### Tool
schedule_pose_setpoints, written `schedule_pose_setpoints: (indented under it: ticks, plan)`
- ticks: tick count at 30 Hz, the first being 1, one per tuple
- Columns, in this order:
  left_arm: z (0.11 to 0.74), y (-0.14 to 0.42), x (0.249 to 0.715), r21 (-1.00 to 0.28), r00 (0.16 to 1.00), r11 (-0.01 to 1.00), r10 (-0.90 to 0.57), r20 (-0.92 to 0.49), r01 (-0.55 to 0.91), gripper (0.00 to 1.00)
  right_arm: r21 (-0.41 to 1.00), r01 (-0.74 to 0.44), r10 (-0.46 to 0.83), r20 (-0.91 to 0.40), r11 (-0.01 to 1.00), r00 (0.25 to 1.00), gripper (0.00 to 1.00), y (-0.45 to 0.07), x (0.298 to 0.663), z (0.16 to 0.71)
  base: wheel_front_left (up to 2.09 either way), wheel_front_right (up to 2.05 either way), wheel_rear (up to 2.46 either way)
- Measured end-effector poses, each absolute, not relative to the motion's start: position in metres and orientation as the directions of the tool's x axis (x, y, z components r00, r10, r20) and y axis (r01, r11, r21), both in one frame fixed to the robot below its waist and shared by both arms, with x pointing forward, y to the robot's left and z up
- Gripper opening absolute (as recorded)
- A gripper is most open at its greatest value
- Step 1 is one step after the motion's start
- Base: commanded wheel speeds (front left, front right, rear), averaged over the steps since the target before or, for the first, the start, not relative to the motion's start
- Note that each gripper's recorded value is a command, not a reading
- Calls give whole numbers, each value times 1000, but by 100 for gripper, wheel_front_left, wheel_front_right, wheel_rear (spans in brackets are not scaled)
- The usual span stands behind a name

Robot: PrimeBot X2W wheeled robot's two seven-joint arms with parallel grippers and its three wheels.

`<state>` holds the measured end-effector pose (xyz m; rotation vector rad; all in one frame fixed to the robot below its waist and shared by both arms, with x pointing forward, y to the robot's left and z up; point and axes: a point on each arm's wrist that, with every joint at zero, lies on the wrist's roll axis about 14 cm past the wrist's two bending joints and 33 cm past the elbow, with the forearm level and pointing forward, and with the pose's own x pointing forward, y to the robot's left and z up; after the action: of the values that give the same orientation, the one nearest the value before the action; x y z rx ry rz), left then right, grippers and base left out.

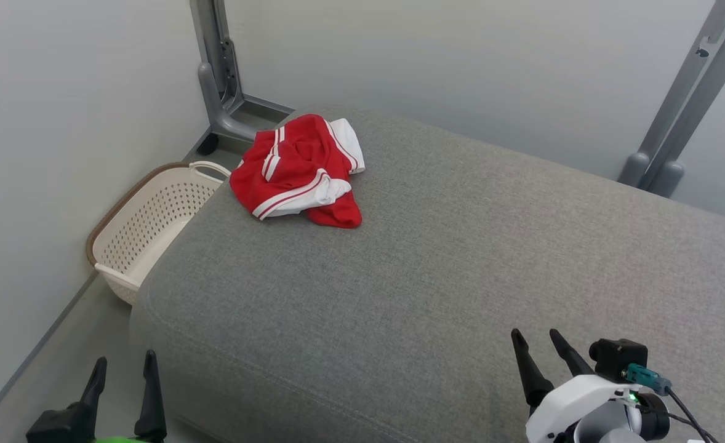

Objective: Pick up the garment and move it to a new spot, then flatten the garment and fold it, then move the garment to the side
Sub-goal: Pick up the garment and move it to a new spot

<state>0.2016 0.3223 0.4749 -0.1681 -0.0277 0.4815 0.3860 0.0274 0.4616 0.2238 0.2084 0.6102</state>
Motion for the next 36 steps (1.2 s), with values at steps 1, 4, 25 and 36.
schedule_pose_setpoints:
  ticks: [1,4,25,36]
  plan:
    - [476,323,203,-183,887,871,462,-9,-455,100,268,-542,587,-128,797,800,100,27,386,462,0,0,0]
    - [481,321,217,-200,905,885,425,-19,-420,100,264,-540,584,-129,799,801,100,26,386,462,0,0,0]
    - [509,321,425,-126,955,974,151,-254,-188,100,114,-652,661,-172,749,730,100,35,413,482,0,0,0]
    - [464,302,509,-145,862,980,43,-505,-134,100,105,-604,610,-238,790,756,100,0,436,454,0,0,0]
